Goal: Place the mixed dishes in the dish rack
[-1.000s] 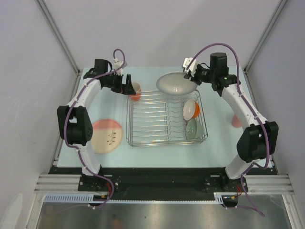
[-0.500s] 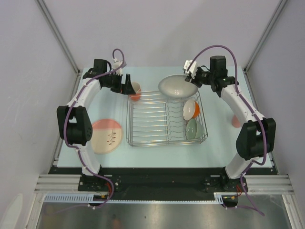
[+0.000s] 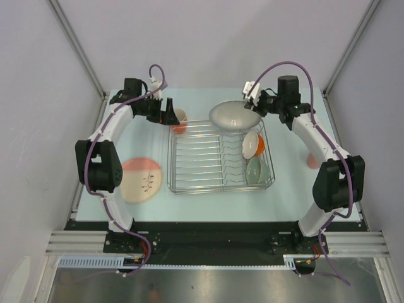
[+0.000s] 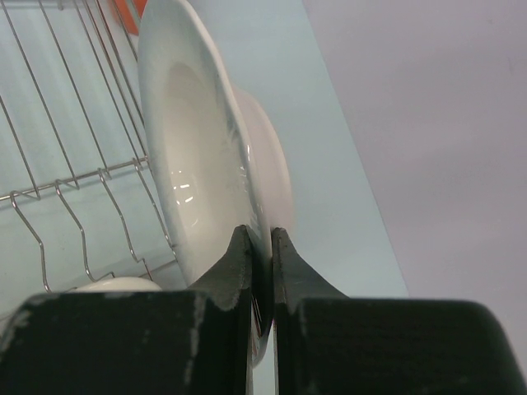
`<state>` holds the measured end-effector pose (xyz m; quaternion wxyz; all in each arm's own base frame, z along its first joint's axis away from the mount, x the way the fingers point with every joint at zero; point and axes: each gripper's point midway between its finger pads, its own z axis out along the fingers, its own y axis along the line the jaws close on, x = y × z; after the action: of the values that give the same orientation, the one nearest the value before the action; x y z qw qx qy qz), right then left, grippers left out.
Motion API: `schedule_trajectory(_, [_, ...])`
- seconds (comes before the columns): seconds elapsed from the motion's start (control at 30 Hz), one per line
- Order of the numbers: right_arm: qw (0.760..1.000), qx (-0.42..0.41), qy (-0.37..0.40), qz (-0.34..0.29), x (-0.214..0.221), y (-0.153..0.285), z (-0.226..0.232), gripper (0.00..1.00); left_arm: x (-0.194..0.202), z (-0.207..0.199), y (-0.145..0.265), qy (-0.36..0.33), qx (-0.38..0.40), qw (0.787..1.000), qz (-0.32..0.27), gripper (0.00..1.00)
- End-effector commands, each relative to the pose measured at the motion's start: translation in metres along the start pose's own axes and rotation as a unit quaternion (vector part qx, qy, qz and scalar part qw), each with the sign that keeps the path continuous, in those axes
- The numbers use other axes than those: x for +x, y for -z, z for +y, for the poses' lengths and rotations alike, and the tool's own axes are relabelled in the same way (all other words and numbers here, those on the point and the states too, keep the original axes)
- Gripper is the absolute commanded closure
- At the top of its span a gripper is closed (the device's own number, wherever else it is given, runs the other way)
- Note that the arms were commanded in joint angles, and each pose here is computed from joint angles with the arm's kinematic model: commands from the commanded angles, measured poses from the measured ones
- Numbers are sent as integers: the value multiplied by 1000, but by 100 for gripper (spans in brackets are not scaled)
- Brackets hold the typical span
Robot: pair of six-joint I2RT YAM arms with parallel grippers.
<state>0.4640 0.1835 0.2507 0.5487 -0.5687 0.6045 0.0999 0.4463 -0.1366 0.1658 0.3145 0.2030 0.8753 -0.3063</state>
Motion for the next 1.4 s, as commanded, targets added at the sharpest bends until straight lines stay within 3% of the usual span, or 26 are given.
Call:
schedule_trajectory(0.0, [1000,-7,12,-17,-6,-7,7,100,-15,-13,16,-17,11,999,-26,0])
schedule_trajectory(0.4, [999,-29,1,34,29,-15,41,100,-13,-13,17,-17,12,999,-26,0])
schedule_trajectory(0.9, [997,-51,-36,49,47,-9,82,100,-15,-15,17,-14,18,999,-30,0])
schedule_trajectory(1.37, [998,-32,-47,-2,8,31,51,100,-15,-16,16,-13,22,999,-32,0])
